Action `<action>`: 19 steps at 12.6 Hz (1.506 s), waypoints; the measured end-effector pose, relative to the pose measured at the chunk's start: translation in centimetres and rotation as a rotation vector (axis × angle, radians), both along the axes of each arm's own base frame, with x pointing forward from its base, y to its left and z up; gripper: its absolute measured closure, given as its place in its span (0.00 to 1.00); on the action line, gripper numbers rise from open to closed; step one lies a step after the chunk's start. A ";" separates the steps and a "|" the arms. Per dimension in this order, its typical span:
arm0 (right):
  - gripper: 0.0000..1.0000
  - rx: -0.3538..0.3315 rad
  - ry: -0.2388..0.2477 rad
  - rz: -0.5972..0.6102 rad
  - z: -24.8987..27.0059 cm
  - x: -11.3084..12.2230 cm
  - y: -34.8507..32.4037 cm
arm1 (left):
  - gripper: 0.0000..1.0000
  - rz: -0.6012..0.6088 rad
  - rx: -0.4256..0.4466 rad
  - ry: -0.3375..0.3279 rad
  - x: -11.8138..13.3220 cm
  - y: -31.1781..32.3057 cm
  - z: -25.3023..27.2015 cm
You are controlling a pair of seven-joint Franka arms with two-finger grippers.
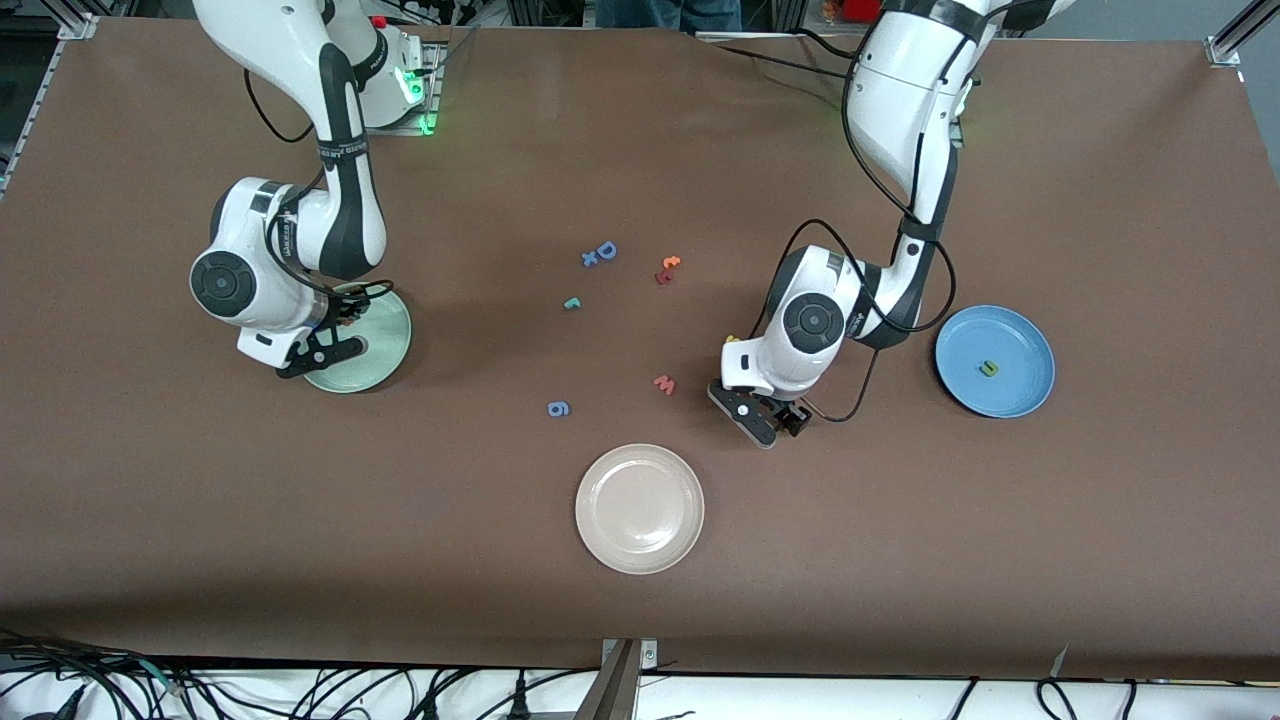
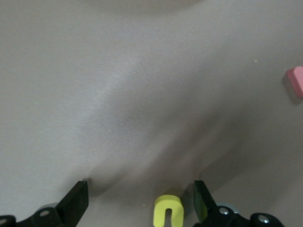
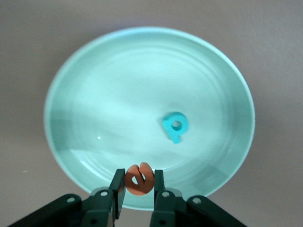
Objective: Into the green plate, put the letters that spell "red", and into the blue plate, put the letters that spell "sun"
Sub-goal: 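Drop the orange e on the green plate while the left gripper lifts yellow u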
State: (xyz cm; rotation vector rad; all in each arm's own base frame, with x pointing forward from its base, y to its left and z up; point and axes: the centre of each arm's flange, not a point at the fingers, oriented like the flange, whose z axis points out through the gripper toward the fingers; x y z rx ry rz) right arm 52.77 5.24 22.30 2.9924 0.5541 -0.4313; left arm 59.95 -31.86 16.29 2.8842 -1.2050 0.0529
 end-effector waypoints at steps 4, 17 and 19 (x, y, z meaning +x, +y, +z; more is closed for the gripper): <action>0.72 -0.007 0.026 -0.018 -2.2 -0.8 0.0 | 0.02 0.006 0.009 0.021 -0.9 0.8 -0.3; 0.00 0.093 0.114 -0.115 2.4 3.4 6.0 | 0.41 0.009 0.004 0.015 -1.0 1.0 0.5; 0.00 0.059 0.115 -0.169 5.4 4.2 9.9 | 0.47 0.009 0.002 0.013 -1.0 0.9 0.7</action>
